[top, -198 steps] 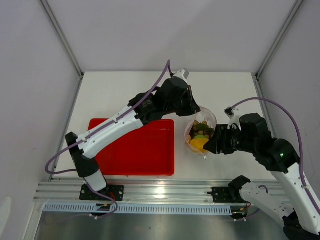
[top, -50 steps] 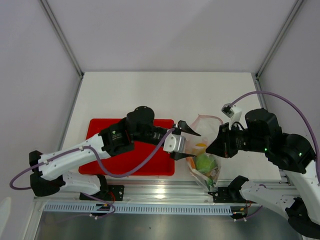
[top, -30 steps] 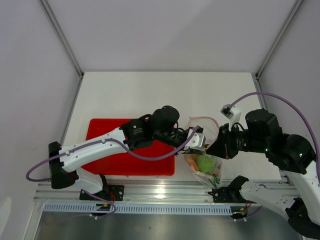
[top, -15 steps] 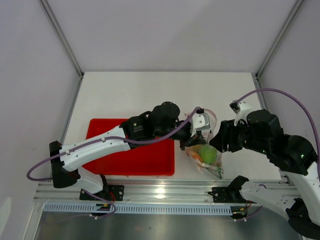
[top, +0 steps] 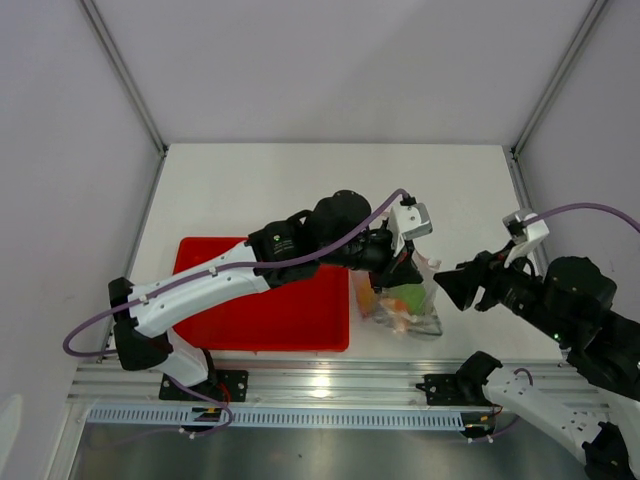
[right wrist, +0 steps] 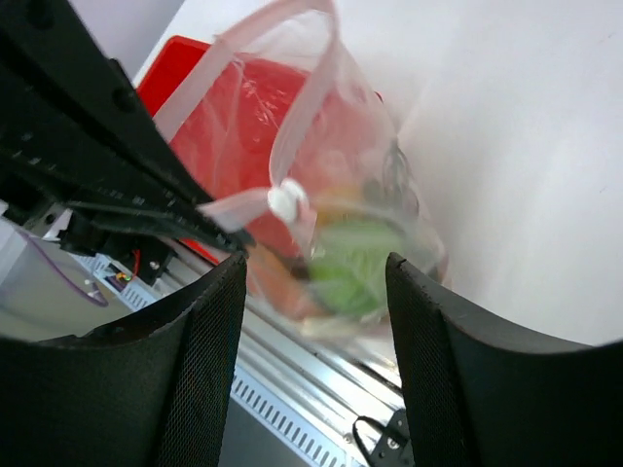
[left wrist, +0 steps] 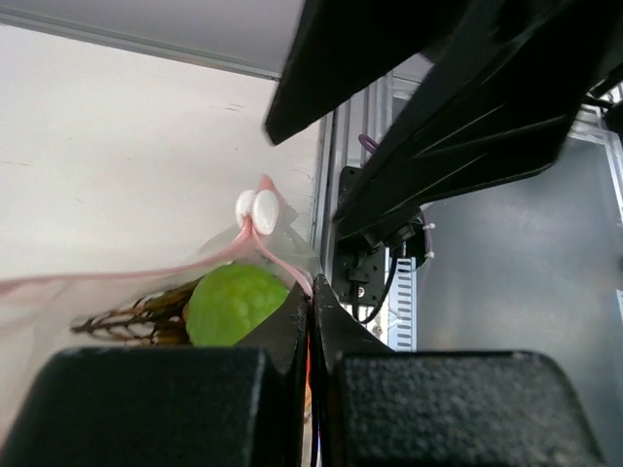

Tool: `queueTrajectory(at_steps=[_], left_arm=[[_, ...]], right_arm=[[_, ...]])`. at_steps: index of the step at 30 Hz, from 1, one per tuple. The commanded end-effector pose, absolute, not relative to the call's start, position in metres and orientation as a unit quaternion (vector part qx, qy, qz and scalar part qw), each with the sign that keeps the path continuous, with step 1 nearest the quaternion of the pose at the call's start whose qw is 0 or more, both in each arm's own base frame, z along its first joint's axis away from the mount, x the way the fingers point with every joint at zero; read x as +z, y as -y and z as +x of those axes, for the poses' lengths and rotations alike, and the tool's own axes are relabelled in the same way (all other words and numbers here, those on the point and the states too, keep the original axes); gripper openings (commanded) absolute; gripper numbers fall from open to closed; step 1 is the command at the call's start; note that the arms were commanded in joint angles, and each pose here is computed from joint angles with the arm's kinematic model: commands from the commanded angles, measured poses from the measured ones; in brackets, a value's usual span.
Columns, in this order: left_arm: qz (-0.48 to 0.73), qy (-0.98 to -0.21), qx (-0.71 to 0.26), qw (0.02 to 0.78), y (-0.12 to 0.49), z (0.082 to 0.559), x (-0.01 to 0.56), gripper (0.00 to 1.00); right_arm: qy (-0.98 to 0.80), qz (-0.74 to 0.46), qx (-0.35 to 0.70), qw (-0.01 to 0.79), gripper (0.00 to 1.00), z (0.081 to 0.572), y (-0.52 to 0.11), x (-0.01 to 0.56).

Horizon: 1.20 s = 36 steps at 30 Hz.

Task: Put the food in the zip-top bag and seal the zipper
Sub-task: Zip the zipper food storage bag at the center of the board.

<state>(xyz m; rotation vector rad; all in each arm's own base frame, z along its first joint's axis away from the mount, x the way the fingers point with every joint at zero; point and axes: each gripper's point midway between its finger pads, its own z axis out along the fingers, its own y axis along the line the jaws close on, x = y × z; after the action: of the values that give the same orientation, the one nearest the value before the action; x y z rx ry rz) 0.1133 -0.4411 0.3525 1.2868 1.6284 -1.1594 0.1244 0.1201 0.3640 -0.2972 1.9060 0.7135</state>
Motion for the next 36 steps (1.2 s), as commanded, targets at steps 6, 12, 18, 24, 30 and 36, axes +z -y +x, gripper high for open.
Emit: queueTrajectory(at_steps=[6, 12, 18, 24, 30, 36], left_arm=[[0.509, -0.611, -0.467, 0.387, 0.444, 0.109, 0.369, 0.01], [0.517, -0.607, -0.469, 0.379, 0.444, 0.111, 0.365, 0.01], [0.528, -0.604, -0.472, 0.367, 0.443, 0.106, 0.358, 0.01], [0.529, -0.61, -0.463, 0.367, 0.435, 0.11, 0.351, 0.01], [0.53, -0.605, -0.47, 0.363, 0.433, 0.108, 0.355, 0.01], [0.531, -0.606, -0.469, 0.362, 0.429, 0.107, 0.355, 0.01]], right_arm=[[-0.78, -0.212, 0.284, 0.515, 0.6, 0.145, -0.151, 0.338], [-0.762, -0.227, 0.304, 0.526, 0.54, 0.149, -0.164, 0.322], [-0.727, -0.228, 0.319, 0.564, 0.45, 0.149, -0.165, 0.341], [-0.699, -0.249, 0.321, 0.588, 0.43, 0.137, -0.157, 0.356], [-0.696, -0.28, 0.327, 0.575, 0.43, 0.136, -0.167, 0.354], [-0.704, -0.288, 0.325, 0.562, 0.17, 0.139, -0.172, 0.35]])
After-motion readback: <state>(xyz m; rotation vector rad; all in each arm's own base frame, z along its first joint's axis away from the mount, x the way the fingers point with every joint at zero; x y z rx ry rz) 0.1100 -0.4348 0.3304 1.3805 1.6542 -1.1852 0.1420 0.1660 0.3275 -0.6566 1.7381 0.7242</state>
